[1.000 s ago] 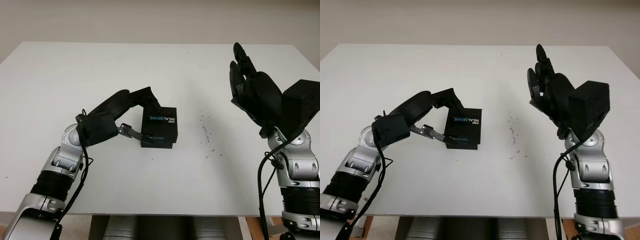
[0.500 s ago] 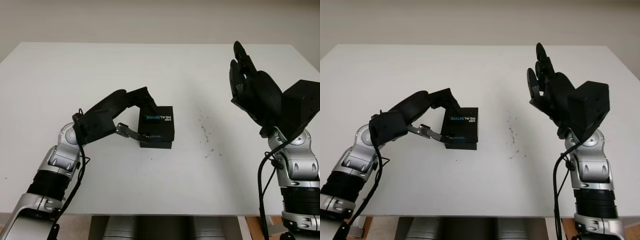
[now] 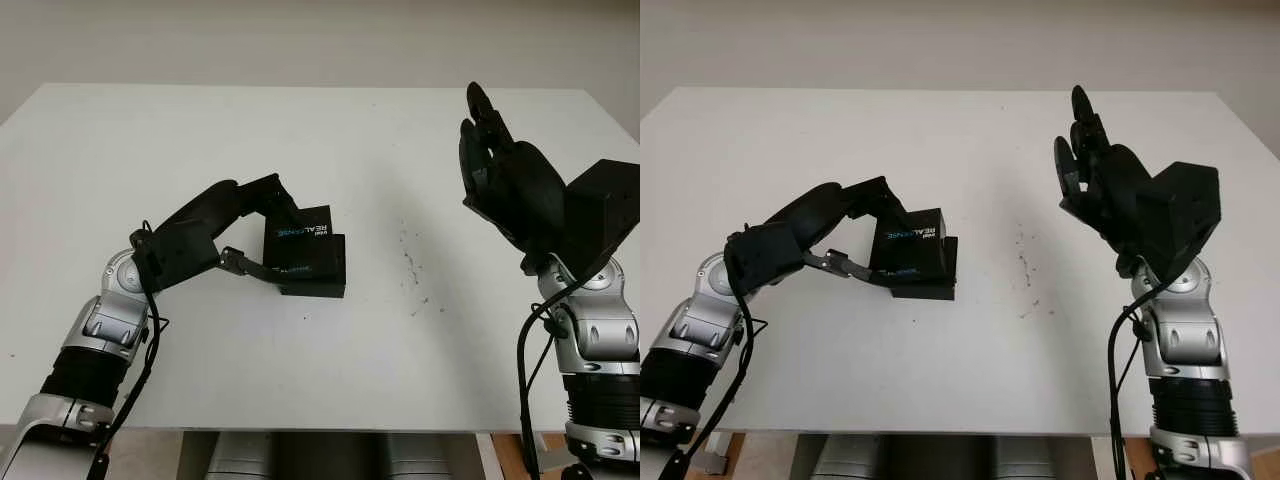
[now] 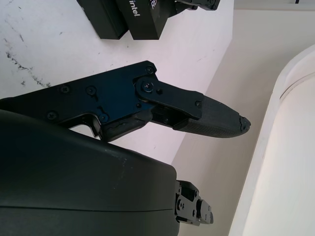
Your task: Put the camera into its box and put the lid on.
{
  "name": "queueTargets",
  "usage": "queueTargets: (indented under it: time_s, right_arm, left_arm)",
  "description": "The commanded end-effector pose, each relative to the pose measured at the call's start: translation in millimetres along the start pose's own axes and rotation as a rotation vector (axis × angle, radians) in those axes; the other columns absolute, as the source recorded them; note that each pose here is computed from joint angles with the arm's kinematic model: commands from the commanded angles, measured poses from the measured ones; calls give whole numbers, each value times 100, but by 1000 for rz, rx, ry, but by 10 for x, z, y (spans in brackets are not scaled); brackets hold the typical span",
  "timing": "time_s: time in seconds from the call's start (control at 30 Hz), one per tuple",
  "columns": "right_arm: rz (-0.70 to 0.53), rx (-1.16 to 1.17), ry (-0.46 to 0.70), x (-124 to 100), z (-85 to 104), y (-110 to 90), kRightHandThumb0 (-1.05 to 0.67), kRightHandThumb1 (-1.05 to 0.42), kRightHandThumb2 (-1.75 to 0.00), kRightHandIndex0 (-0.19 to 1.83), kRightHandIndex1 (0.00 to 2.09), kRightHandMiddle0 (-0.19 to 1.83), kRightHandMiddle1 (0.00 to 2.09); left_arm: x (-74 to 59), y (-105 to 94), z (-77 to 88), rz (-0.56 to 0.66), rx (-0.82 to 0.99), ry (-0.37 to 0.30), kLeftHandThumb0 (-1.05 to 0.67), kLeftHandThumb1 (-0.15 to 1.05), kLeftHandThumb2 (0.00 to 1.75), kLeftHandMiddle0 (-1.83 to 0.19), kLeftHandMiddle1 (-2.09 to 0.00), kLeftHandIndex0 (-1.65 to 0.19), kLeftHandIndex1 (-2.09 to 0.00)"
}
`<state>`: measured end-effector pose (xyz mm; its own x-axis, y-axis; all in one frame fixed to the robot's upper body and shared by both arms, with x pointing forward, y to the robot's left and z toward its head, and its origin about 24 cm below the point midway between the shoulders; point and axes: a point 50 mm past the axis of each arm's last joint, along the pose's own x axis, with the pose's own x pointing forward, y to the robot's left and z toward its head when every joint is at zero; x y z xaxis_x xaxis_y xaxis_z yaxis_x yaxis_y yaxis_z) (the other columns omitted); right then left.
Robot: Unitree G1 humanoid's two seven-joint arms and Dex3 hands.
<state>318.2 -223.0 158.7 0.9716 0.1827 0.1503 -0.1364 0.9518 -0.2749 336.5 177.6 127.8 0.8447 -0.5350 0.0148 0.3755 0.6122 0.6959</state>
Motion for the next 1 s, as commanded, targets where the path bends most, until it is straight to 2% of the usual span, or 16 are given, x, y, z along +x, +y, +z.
queueTargets:
  time_s: [0.0, 0.37, 0.77, 0.97]
  right_arm:
    - [1, -15, -21, 11, 49, -21, -74, -105, -75, -19, 0, -19, 0]
    - [-13, -4, -24, 3, 49, -20, -74, -105, -74, -19, 0, -19, 0]
    - [-11, -10, -13, -12, 54, -41, -76, -105, -74, -19, 0, -19, 0]
    - [-17, -1, -13, 2, 49, -48, -75, -105, -74, -19, 0, -19, 0]
  left_arm:
    - [-36, -26, -32, -3, -3, 5, -9, 102, 5, -31, -154, -21, -145]
    - [16, -61, 6, -8, -19, 0, -12, 101, 5, -31, -156, -22, -145]
    - [87, -117, 45, -30, -39, -46, -14, 101, 5, -31, -159, -25, -146]
    - [129, -136, 48, -46, -34, -46, -14, 100, 5, -34, -160, -25, -148]
